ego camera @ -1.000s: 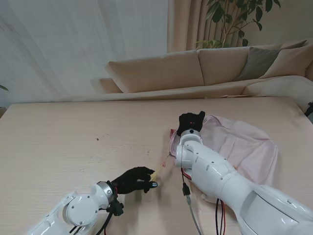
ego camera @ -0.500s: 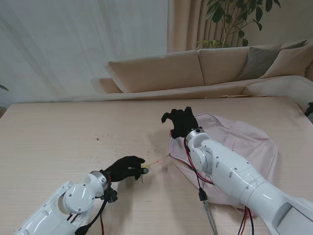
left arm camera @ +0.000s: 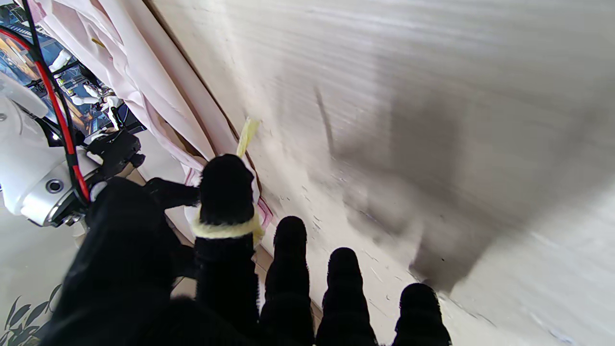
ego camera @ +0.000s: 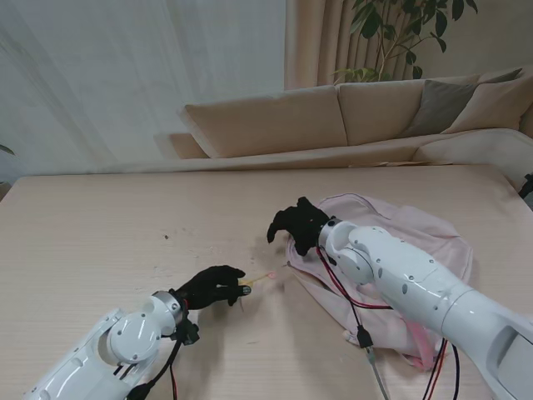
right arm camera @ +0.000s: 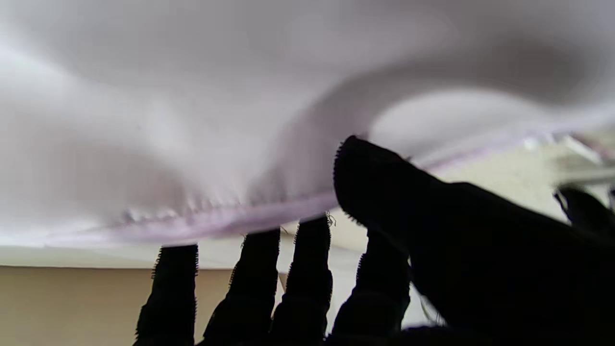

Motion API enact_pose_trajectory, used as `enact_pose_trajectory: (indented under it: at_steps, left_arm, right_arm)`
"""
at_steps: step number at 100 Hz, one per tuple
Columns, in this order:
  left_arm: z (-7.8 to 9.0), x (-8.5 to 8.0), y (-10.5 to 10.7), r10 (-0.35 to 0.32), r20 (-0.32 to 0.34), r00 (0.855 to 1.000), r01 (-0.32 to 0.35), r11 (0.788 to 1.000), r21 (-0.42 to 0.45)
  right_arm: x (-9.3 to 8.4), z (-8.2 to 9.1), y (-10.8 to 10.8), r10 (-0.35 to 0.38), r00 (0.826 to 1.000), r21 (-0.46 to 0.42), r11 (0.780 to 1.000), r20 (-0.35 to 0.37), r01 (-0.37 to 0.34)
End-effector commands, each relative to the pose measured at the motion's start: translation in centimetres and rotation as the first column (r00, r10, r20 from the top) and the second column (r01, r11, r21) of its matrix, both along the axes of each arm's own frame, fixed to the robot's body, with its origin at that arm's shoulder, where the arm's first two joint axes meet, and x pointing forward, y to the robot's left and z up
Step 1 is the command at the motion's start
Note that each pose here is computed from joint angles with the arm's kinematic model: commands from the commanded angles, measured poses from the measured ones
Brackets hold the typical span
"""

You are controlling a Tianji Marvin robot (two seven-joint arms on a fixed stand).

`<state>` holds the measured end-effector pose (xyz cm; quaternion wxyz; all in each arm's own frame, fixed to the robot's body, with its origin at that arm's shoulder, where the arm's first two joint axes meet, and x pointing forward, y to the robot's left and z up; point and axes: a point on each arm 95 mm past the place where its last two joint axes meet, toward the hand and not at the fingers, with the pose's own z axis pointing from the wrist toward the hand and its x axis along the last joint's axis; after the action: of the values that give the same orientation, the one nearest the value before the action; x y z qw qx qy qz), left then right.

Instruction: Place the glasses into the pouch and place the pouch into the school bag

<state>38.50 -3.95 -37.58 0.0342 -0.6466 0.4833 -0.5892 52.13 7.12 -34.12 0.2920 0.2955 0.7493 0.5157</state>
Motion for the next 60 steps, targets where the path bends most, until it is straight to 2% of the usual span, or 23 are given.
enact_pose_trajectory:
  at_steps: [1, 21, 38, 50, 60]
  left_arm:
    - [-0.1, -0.1, -0.3, -0.011, -0.004, 1.000, 0.011, 1.000, -0.004]
    - [0.0, -0.1, -0.2, -0.010, -0.003, 1.000, 0.010, 1.000, 0.002]
    - [0.0, 0.0, -0.2, -0.014, -0.004, 1.000, 0.014, 1.000, 0.004]
    - [0.0, 0.1, -0.2, -0.017, 0.000, 1.000, 0.017, 1.000, 0.005]
    - [0.0, 0.5, 0.2, -0.016, -0.001, 1.000, 0.016, 1.000, 0.013]
  right_arm:
    - [0.3, -0.4, -0.7, -0.016, 1.000, -0.036, 0.999, -0.017, 0.015]
    - [0.4, -1.1, -1.3, -0.016, 0.996, -0.063, 0.998, -0.082, 0.011]
    - [0.4, -1.6, -1.1, -0.001, 0.998, -0.048, 0.999, -0.065, -0.002]
    - [0.6, -1.8, -0.8, 0.008, 1.000, -0.020, 1.000, -0.018, -0.008]
    - [0.4, -2.0, -0.4, -0.024, 0.999, 0.019, 1.000, -0.048, 0.025]
